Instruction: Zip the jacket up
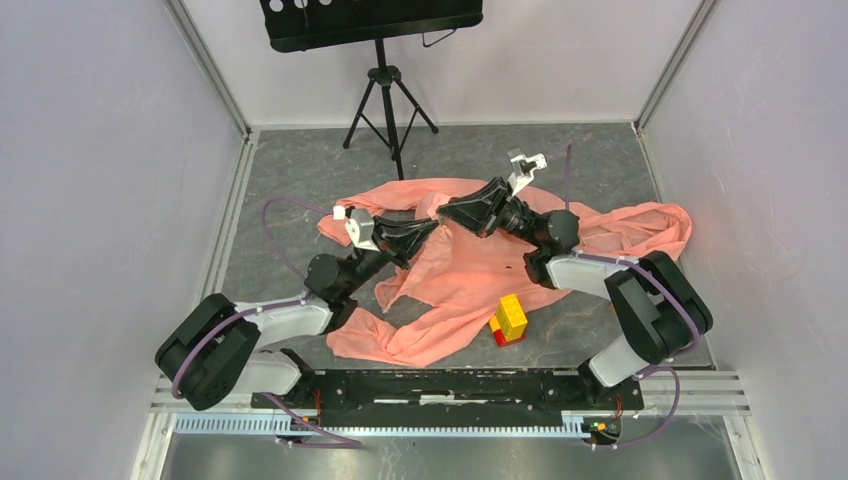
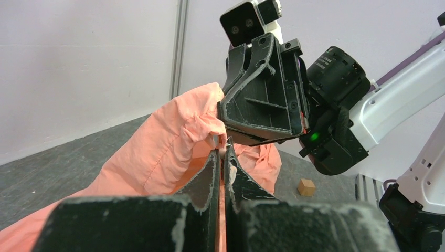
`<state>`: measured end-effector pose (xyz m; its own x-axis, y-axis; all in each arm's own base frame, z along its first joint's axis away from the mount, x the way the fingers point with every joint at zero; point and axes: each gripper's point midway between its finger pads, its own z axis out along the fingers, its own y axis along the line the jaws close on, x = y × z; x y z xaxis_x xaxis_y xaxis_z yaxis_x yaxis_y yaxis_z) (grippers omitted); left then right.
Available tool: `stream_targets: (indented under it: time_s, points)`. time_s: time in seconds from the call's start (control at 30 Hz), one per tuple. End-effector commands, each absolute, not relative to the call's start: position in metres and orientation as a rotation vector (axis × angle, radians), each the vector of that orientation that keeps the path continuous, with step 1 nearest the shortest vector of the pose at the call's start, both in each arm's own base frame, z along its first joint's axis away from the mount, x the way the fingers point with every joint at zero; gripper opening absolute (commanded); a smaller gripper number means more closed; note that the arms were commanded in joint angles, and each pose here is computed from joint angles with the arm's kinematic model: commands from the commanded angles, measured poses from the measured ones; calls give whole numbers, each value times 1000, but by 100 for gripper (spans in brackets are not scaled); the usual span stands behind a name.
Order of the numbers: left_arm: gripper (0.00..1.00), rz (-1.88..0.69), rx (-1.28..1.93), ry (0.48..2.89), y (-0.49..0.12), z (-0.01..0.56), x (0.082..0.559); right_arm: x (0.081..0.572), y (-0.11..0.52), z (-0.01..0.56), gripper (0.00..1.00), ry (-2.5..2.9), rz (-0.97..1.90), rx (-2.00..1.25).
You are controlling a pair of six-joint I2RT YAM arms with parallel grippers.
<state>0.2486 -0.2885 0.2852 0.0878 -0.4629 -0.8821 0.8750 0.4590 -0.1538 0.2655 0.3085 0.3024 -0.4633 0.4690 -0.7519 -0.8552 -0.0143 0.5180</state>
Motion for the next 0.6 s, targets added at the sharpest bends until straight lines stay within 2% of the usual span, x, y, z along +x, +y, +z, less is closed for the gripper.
stream_targets:
  time_s: [0.0, 0.43, 0.57]
  points:
    - [2, -1051, 423, 992, -280, 316, 249, 207, 287, 369, 1, 726, 1612, -626]
    - [3, -1057, 397, 1009, -278, 317, 249, 214, 295, 360, 1, 776, 1664, -519]
    - [12, -1062, 372, 1030, -274, 310, 248, 223, 286, 356, 1, 805, 1660, -439]
